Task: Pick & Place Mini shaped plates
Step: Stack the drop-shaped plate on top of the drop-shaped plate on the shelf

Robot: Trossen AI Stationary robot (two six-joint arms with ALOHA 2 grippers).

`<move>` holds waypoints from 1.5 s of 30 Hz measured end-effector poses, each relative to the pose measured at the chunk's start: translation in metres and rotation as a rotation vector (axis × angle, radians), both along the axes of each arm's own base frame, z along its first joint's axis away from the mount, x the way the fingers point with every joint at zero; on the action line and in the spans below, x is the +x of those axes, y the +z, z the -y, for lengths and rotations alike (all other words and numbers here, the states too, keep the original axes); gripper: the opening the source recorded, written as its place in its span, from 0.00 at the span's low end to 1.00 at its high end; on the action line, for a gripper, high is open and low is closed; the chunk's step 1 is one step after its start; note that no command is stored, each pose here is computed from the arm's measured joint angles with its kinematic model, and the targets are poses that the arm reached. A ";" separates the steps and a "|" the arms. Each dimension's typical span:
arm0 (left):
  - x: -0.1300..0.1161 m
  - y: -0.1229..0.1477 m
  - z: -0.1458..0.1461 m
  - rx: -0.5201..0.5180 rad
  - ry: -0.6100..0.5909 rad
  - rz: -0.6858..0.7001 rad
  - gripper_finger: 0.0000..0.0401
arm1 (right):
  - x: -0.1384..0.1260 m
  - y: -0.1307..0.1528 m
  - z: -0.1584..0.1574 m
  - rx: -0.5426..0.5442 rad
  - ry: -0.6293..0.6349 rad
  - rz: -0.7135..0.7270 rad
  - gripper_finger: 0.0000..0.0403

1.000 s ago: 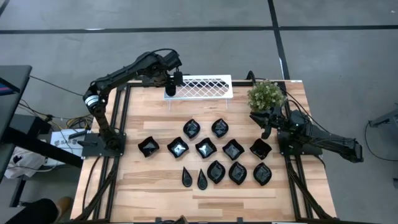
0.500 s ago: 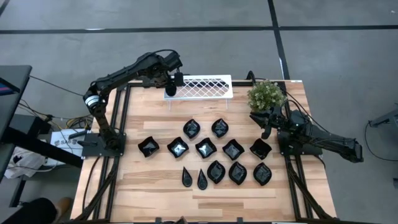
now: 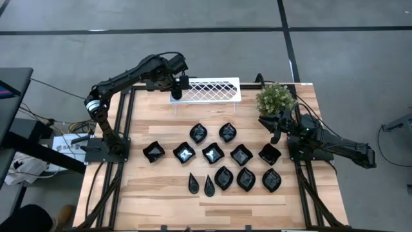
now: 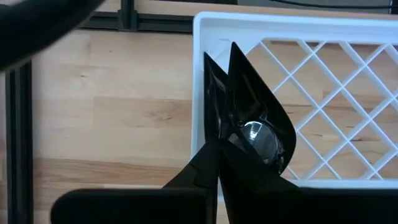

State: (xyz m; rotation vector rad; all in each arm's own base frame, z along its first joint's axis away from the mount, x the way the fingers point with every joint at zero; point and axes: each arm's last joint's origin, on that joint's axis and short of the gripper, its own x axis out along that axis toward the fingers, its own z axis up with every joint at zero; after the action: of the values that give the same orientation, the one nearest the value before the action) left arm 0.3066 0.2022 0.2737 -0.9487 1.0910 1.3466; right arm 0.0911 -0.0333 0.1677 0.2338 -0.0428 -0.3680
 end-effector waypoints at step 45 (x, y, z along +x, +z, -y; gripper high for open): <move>0.011 0.037 0.062 0.078 -0.146 0.096 0.18 | 0.000 0.000 0.000 0.000 0.000 0.000 0.18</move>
State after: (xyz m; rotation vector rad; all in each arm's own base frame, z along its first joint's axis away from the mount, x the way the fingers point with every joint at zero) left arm 0.3177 0.1406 0.3108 -0.8517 1.0075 1.2040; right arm 0.0911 -0.0333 0.1677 0.2337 -0.0431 -0.3680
